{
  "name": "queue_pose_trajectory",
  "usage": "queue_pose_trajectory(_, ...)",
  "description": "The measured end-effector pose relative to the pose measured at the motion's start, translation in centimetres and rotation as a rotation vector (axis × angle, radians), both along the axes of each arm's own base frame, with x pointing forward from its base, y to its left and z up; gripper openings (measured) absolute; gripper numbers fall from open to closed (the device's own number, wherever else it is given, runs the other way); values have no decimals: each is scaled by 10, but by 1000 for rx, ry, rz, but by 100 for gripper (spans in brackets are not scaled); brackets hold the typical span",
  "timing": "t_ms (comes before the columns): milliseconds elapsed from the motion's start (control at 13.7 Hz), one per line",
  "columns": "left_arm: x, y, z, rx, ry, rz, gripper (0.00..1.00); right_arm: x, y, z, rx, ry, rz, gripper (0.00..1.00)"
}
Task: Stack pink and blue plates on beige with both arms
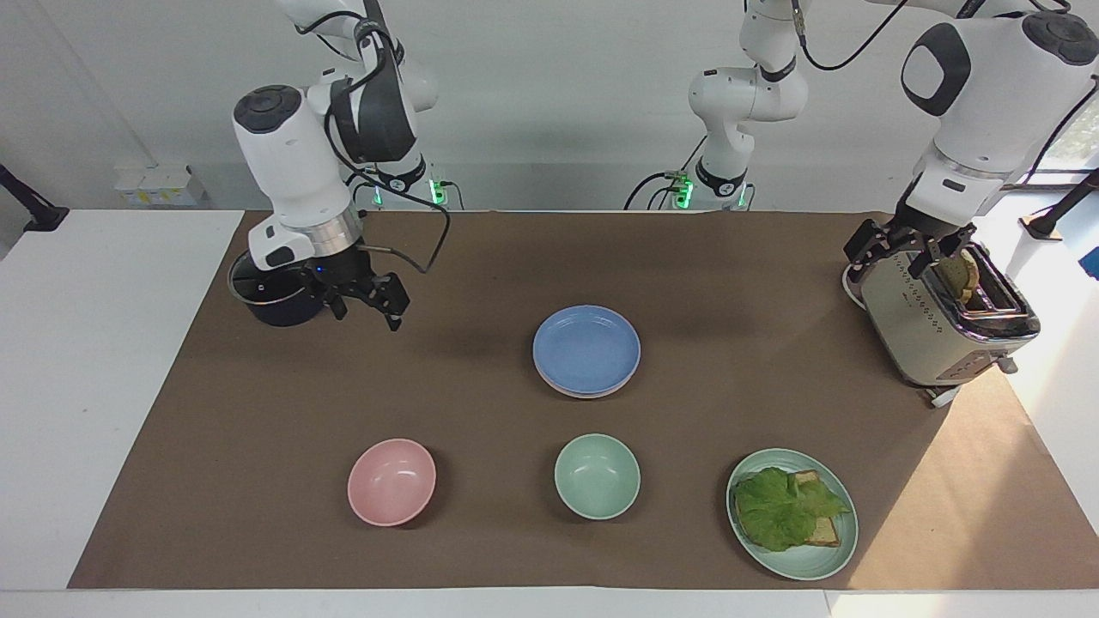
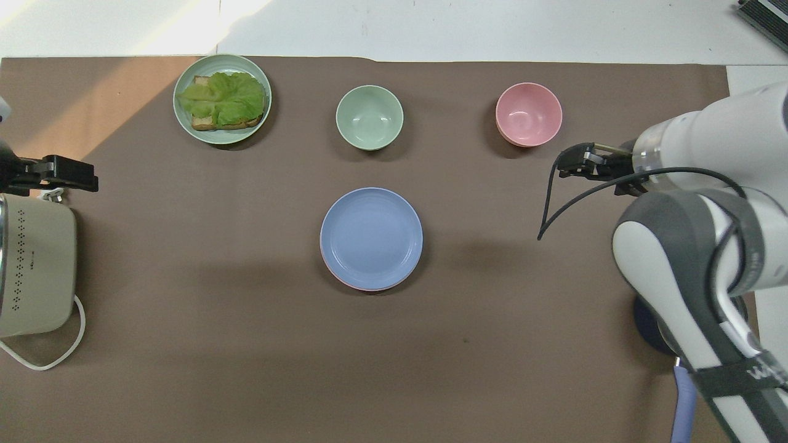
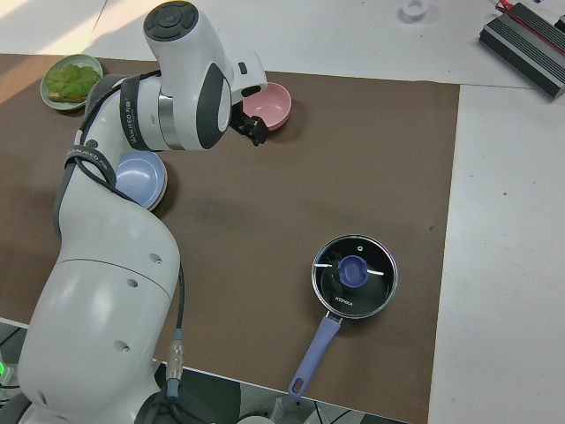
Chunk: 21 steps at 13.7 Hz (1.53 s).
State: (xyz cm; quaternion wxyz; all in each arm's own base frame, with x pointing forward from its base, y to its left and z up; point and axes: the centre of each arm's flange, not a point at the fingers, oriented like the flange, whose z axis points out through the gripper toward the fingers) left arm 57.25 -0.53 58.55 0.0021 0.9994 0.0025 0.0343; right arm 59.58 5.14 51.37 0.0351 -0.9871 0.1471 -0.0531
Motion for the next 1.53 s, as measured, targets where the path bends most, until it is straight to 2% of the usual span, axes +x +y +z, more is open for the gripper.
queue_pose_trajectory(292, 0, 0, 0, 0, 0, 0, 100, -20, -62, 55, -76, 37, 59, 100)
queue_pose_trajectory(511, 0, 0, 0, 0, 0, 0, 100, -32, -78, 101, -129, 71, 87, 100)
queue_pose_trajectory(803, 0, 0, 0, 0, 0, 0, 100, -42, -76, 103, -127, 151, 139, 100)
queue_pose_trajectory(1534, 0, 0, 0, 0, 0, 0, 100, -45, -66, 111, -125, 163, 163, 100)
